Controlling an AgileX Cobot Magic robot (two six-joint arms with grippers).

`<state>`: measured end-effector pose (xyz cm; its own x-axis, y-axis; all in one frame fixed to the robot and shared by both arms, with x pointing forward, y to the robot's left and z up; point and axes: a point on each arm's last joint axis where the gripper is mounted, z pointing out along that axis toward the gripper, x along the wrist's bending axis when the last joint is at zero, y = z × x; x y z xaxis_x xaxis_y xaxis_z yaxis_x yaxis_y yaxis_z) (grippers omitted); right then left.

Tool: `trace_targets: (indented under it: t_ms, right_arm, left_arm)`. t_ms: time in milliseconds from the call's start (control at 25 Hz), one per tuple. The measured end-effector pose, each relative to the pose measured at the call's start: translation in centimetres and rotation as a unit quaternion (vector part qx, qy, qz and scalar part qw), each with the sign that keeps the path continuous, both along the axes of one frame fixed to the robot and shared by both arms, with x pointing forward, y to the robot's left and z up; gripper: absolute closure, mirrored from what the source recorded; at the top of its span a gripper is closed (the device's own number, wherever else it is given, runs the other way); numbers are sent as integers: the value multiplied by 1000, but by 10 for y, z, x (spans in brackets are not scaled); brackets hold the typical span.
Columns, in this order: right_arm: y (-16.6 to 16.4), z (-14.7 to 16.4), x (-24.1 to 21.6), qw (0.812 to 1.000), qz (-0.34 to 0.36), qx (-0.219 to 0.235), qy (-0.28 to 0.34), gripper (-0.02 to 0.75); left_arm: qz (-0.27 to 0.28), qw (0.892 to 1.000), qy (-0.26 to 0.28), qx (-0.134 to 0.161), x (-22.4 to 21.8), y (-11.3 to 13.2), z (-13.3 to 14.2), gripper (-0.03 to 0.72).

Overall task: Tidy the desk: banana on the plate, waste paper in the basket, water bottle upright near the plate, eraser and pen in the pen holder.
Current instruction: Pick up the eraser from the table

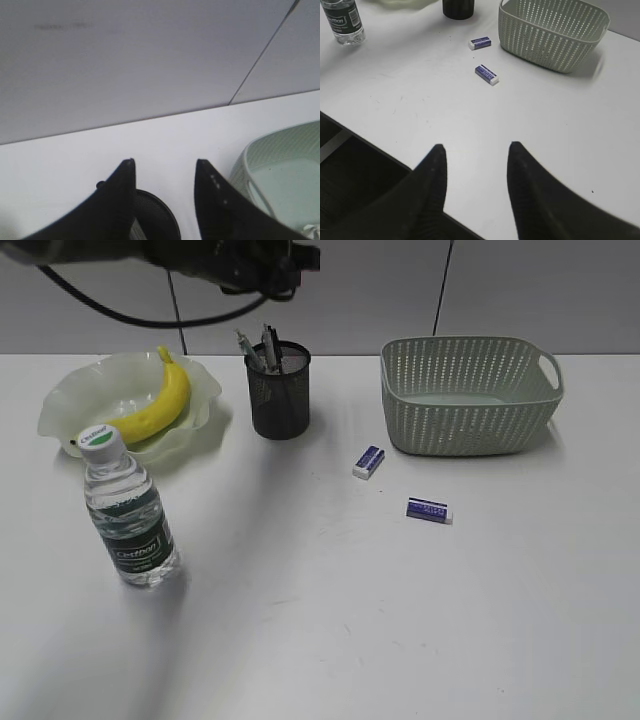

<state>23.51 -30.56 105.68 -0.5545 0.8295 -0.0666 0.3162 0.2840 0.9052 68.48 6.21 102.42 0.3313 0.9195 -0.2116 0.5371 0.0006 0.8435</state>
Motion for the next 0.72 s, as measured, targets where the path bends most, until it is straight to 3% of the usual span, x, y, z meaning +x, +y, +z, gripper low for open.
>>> trace_targets:
  t_ms: [200, 360, 720]
  right_arm:
    - [0, 0, 0, 1000, 0, 0, 0, 406]
    - [0, 0, 0, 1000, 0, 0, 0, 406]
    - [0, 0, 0, 1000, 0, 0, 0, 406]
  left_arm:
    - [10, 1000, 13, 11, -29, 18, 63, 393]
    - [20, 996, 68, 50, -59, 37, 95, 393]
    - [20, 984, 113, 136, -128, 81, 160, 393]
